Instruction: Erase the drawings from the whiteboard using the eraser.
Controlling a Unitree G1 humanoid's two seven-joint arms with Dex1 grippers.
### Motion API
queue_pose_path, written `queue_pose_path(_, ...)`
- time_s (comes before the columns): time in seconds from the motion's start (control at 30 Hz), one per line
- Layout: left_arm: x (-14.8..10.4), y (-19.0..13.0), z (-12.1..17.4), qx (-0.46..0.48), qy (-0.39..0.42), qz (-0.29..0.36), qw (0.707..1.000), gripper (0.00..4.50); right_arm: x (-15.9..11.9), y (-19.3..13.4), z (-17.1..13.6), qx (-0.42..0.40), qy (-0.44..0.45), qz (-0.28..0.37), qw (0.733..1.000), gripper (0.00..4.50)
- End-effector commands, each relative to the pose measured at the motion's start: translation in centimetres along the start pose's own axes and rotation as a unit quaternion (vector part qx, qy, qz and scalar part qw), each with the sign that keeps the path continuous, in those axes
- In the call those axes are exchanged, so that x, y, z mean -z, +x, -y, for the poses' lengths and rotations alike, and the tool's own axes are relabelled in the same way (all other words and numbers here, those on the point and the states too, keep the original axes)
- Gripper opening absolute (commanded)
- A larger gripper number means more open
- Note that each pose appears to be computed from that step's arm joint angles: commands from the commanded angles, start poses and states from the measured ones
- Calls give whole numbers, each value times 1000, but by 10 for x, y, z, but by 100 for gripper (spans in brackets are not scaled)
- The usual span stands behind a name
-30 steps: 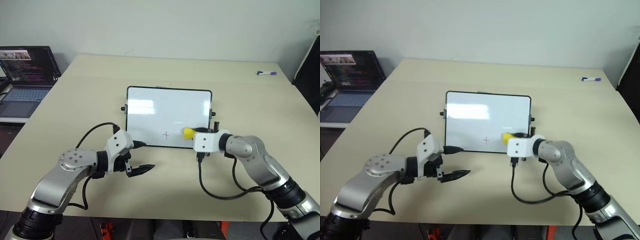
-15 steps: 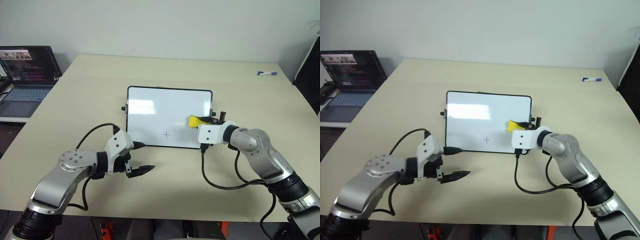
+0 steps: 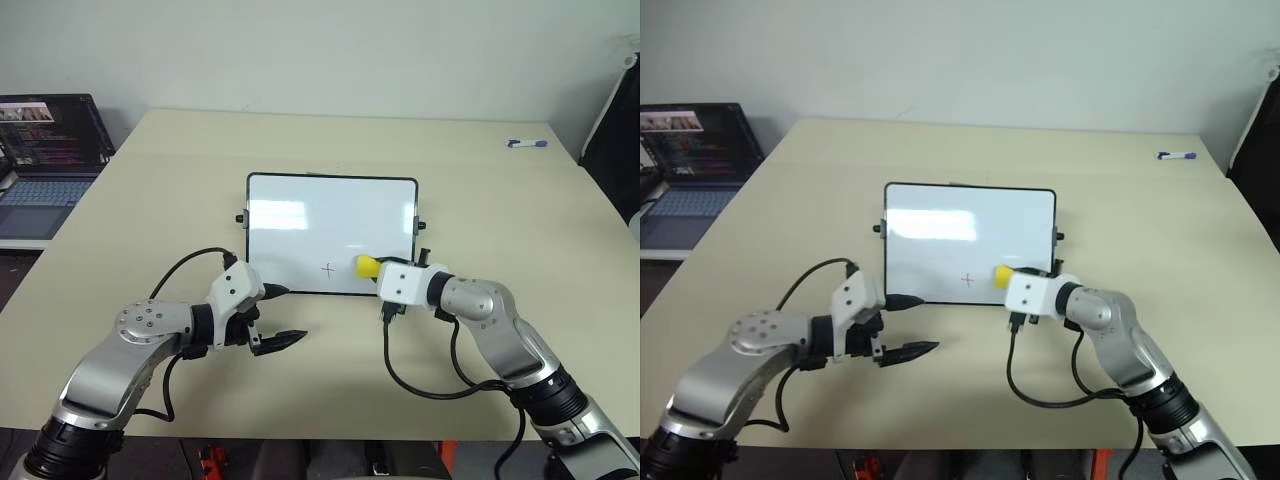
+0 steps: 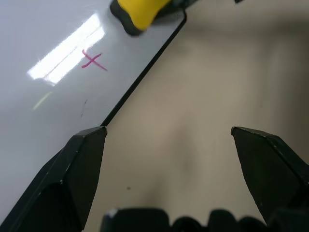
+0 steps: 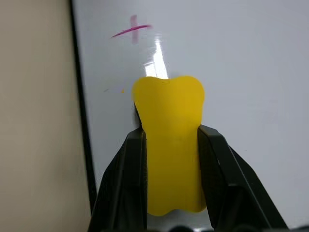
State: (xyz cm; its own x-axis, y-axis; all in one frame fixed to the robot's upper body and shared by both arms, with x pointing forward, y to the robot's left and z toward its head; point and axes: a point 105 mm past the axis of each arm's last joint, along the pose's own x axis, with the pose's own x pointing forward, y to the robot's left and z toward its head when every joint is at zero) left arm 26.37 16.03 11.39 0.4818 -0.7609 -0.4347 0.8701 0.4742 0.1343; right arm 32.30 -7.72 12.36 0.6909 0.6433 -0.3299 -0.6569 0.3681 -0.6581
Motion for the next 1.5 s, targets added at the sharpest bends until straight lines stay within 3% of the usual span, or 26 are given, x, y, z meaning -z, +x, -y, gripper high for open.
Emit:
queue_pose_path(0.03,-1,-17,-12,-30,15,-1,999,450,-25,-24,1,-33,125,71,989,109)
queue_pose_path(0.17,9,-30,-17,-47,4,-5,999,450,-37,-51,-9,-93,153,102,979,109)
queue_pose_path(0.27,20,-42,-20,-66,-9,-7,998,450,-29,-74,-21,-145,143,84,976,109)
queue_pose_path(0.43,29,-49,-25,-99,-17,5,995,450,-16,-80,-32,-164,144,67,973,109)
queue_pose_path(0.67,19,-40,-22,-107,-15,31,994,450,-33,-49,-28,-110,141,121,976,108)
queue_pose_path(0.83,13,-31,-10,-77,-14,25,997,450,-39,-5,-9,-36,-9,93,995,108)
queue_pose_path(0.97,5,-24,-2,-48,-10,22,999,450,-51,25,1,-13,-122,77,989,108)
queue_pose_path(1.1,5,-20,-1,-36,-9,17,999,450,-56,47,8,1,-181,58,982,108)
queue_pose_path(1.23,8,-17,0,-33,-9,16,999,450,-44,58,-4,-30,-202,36,978,107)
queue_pose_path(1.4,16,-16,-1,-31,-10,15,999,450,-8,46,-47,-150,-223,-8,963,107)
queue_pose_path(1.5,23,-16,-3,-33,-13,12,999,450,-1,44,-45,-144,-221,-20,964,107)
